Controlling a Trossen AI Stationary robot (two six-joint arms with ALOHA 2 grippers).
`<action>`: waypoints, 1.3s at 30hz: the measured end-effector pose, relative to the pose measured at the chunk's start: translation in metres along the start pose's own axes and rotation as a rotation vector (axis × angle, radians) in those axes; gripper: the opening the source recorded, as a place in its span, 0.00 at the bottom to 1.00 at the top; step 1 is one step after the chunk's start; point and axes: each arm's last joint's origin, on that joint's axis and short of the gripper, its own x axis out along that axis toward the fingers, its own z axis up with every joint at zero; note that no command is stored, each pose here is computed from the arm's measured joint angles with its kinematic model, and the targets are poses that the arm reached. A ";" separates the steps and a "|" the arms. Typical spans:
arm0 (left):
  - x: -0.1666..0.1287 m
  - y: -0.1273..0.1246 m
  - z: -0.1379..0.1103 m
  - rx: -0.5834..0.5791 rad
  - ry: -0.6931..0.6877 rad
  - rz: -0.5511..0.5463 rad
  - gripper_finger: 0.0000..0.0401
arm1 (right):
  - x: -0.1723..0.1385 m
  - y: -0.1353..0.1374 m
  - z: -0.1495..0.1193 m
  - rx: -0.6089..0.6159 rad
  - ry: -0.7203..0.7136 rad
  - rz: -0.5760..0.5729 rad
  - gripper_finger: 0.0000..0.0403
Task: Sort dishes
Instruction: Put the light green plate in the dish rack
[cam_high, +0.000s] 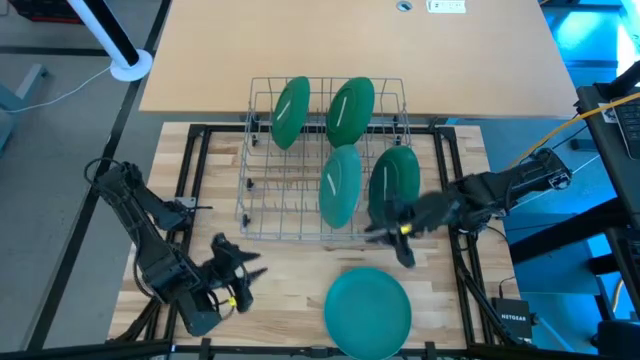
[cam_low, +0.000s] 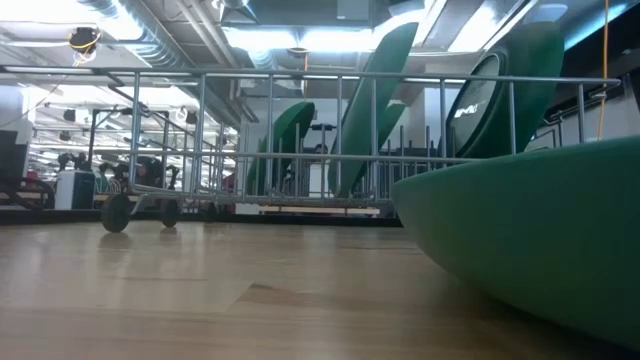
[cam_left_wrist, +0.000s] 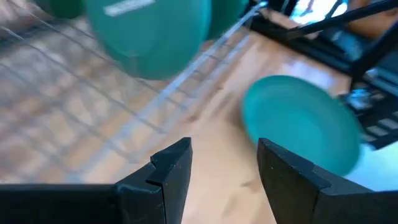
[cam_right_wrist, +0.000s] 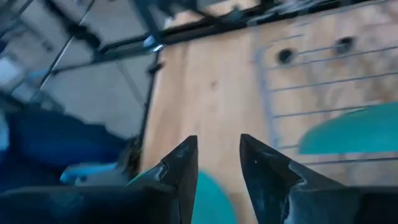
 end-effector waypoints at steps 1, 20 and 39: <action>0.004 -0.006 -0.003 -0.018 -0.004 -0.014 0.43 | -0.001 0.006 -0.003 -0.016 0.012 0.020 0.31; 0.155 -0.091 -0.096 -0.383 -0.028 -0.086 0.43 | -0.016 0.136 -0.105 -0.117 0.025 0.050 0.31; 0.203 -0.093 -0.131 -0.666 0.168 -0.113 0.43 | 0.039 0.199 -0.175 -0.096 0.042 0.135 0.31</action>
